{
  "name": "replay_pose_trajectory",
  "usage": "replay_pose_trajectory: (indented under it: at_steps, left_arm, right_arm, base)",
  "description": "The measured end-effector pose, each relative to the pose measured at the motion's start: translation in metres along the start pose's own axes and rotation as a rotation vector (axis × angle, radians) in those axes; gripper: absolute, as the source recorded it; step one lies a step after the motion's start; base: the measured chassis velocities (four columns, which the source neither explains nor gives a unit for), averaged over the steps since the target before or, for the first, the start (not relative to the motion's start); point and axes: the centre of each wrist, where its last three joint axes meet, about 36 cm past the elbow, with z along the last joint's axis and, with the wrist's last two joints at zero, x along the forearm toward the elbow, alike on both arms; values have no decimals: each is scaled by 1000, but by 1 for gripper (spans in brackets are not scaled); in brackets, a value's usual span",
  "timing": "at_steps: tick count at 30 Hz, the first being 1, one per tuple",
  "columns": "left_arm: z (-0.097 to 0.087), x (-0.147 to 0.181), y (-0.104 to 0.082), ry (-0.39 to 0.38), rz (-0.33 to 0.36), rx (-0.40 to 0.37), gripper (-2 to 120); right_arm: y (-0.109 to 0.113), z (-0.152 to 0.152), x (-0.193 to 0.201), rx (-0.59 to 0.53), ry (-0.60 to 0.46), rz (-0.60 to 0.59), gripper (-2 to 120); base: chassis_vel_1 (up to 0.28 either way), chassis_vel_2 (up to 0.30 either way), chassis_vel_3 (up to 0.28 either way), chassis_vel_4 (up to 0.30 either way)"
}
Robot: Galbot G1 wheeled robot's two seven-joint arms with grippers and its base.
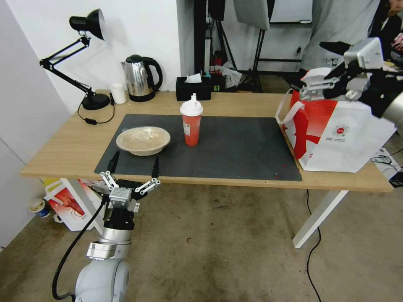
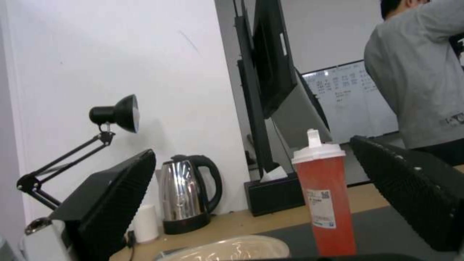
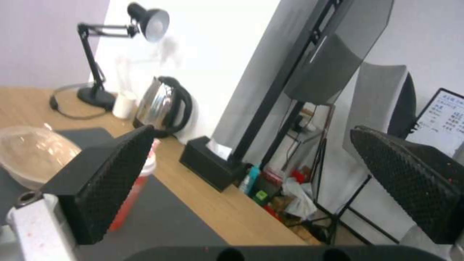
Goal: Pick up the trash from the table and place it into the takeout bag.
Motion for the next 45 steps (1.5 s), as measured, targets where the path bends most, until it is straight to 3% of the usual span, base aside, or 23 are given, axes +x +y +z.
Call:
replay_pose_trajectory:
  at_steps: [9, 13, 17, 26, 33, 37, 45]
  left_arm:
    - [7, 0, -3, 8, 4, 11, 100]
    - [9, -2, -3, 7, 2, 15, 100]
    - [11, -3, -2, 3, -6, 23, 100]
    - [11, -3, -2, 0, -7, 25, 100]
    - [11, -4, -2, -1, -9, 27, 100]
    - [11, -3, 1, -1, -19, 29, 100]
    - [8, -2, 4, -3, -25, 22, 100]
  right_arm:
    - [38, 4, 37, -49, -71, 67, 100]
    - [44, 19, 51, -83, -92, 147, 100]
    - [62, 55, 67, -122, -130, 269, 100]
    - [78, 72, 71, -139, -141, 302, 100]
    - [111, 95, 69, -174, -181, 365, 100]
    - [169, 115, 64, -228, -234, 481, 100]
    - [211, 131, 63, -220, -226, 602, 100]
  base:
    - [0, 0, 0, 0]
    - [0, 0, 0, 0]
    - [0, 0, 0, 0]
    - [0, 0, 0, 0]
    - [0, 0, 0, 0]
    - [0, 0, 0, 0]
    - [0, 0, 0, 0]
